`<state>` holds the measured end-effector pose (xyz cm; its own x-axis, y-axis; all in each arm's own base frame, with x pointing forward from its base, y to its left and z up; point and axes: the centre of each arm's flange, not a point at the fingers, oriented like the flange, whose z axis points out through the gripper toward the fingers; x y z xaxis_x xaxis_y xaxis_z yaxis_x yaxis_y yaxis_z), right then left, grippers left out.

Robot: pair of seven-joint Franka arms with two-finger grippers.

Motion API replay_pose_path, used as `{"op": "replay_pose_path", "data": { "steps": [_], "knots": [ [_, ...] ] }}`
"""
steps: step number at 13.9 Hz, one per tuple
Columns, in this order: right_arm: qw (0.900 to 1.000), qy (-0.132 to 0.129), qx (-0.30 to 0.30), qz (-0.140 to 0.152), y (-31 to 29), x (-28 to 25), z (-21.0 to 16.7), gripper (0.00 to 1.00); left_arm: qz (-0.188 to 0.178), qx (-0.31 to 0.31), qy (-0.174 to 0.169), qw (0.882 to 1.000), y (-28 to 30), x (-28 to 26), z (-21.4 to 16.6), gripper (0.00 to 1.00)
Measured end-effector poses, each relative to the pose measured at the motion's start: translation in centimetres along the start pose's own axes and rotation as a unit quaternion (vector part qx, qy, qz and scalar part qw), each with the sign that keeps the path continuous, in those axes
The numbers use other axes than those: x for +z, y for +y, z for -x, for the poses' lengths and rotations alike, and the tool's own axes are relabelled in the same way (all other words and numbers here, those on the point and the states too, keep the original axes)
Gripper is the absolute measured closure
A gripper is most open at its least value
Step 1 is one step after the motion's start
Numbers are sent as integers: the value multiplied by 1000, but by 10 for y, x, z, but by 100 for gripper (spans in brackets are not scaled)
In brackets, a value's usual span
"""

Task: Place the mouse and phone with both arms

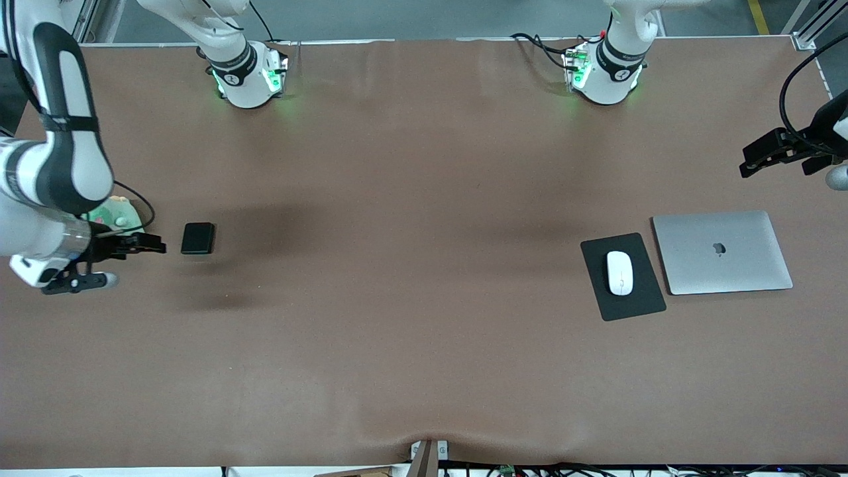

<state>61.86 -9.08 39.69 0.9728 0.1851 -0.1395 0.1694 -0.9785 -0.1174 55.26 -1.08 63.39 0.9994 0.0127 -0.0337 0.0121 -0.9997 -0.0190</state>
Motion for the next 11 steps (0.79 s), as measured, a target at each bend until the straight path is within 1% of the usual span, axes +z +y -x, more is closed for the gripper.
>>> {"op": "replay_pose_path", "data": {
  "steps": [2,5,6,8,10,11],
  "knots": [
    [1000,2,-20,-1,-5,-59,-1,0,0,0,-3,1000,0,3,-2,0],
    [1000,1,-31,-1,-11,-114,7,0,0,0,-3,1000,0,4,-2,0],
    [999,0,-39,-2,-13,-133,13,0,0,0,-3,1000,0,4,-2,0],
    [997,4,-73,6,-20,-168,25,0,0,0,-3,1000,0,3,-2,0],
    [996,-6,-93,6,-30,-197,45,0,0,0,-2,1000,0,3,-2,0],
    [995,-1,-98,10,-39,-213,57,0,0,0,-2,1000,0,2,-2,0]
  ]
}}
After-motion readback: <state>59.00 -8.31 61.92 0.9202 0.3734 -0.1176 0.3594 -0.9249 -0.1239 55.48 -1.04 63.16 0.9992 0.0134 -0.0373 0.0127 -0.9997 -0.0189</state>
